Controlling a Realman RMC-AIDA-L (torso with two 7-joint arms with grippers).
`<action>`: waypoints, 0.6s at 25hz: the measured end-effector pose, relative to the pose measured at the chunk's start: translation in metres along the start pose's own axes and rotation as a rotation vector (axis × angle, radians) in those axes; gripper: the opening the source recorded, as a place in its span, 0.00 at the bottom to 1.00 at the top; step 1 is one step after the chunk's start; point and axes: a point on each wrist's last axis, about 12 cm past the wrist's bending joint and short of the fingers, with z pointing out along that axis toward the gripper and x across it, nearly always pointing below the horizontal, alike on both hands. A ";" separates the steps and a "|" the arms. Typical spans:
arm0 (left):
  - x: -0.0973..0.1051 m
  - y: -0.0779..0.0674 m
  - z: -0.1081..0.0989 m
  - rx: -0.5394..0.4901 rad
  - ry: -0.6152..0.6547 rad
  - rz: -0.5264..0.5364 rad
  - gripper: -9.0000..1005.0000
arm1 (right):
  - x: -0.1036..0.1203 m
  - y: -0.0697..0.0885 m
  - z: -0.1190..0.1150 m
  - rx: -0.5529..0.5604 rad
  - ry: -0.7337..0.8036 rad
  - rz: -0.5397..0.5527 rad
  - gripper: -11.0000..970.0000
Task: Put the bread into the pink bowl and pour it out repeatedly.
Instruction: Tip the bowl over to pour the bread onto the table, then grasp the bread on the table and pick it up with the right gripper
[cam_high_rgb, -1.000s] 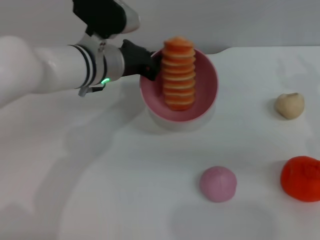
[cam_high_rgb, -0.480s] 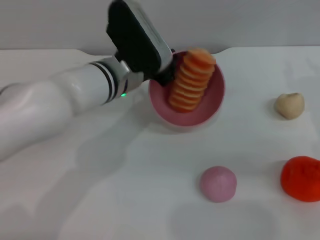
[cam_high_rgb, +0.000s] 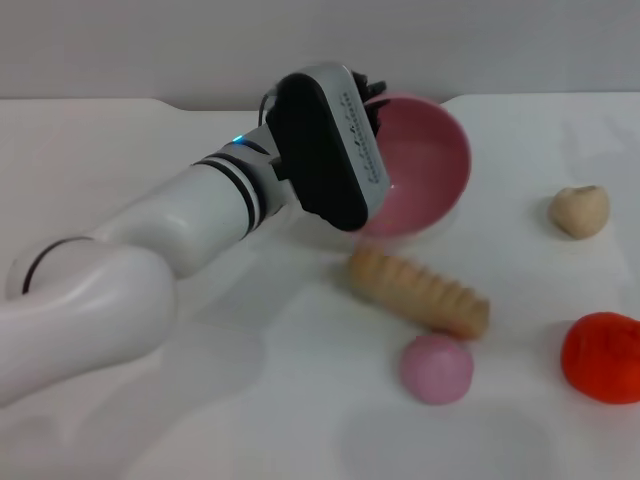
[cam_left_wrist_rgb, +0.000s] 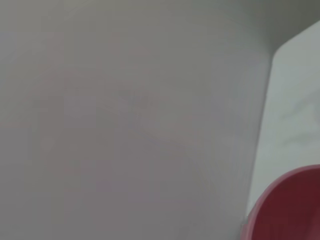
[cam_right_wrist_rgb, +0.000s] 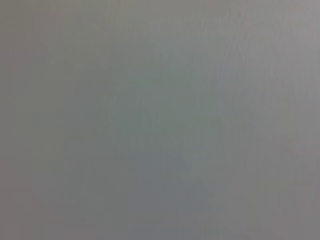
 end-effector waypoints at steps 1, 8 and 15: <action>-0.003 -0.002 -0.001 -0.022 -0.014 0.028 0.06 | 0.000 0.000 0.000 -0.001 0.000 0.001 0.59; -0.008 0.006 -0.001 -0.117 -0.046 0.038 0.06 | 0.001 0.004 0.002 -0.011 0.002 0.008 0.59; -0.013 0.023 0.002 -0.178 -0.075 -0.133 0.06 | 0.004 0.006 0.006 -0.024 0.013 0.012 0.59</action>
